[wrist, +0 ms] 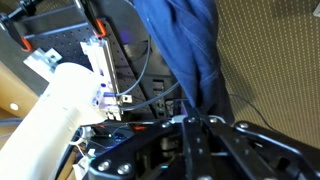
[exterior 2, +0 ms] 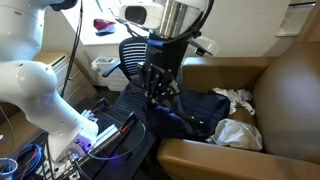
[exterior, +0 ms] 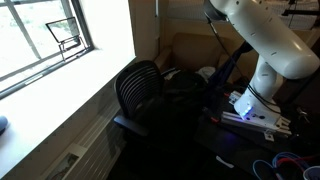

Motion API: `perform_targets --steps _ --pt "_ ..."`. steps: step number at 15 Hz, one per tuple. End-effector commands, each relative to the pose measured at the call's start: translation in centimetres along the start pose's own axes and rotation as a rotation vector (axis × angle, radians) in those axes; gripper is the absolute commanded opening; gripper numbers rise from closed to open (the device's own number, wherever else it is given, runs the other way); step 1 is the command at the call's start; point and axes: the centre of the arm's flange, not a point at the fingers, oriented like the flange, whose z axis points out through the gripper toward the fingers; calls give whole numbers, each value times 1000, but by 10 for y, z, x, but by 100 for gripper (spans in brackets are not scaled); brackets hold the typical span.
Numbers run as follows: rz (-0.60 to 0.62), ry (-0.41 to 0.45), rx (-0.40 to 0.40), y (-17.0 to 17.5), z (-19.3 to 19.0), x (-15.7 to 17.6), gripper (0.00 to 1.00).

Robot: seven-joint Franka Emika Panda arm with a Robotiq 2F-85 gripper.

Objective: Move the clothes on the black chair to the brown chair and then move the bag from the brown chair to the black

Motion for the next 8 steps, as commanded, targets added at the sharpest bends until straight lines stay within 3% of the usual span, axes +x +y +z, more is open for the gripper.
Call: perform_targets --steps 1,4,7,8 --pt "121 -136 -52 -45 -68 -35 1" --pt "234 -248 26 -86 -96 -59 1" --pt "412 -288 13 -133 -106 -86 1" --pt "330 -260 35 -91 -87 -59 3"
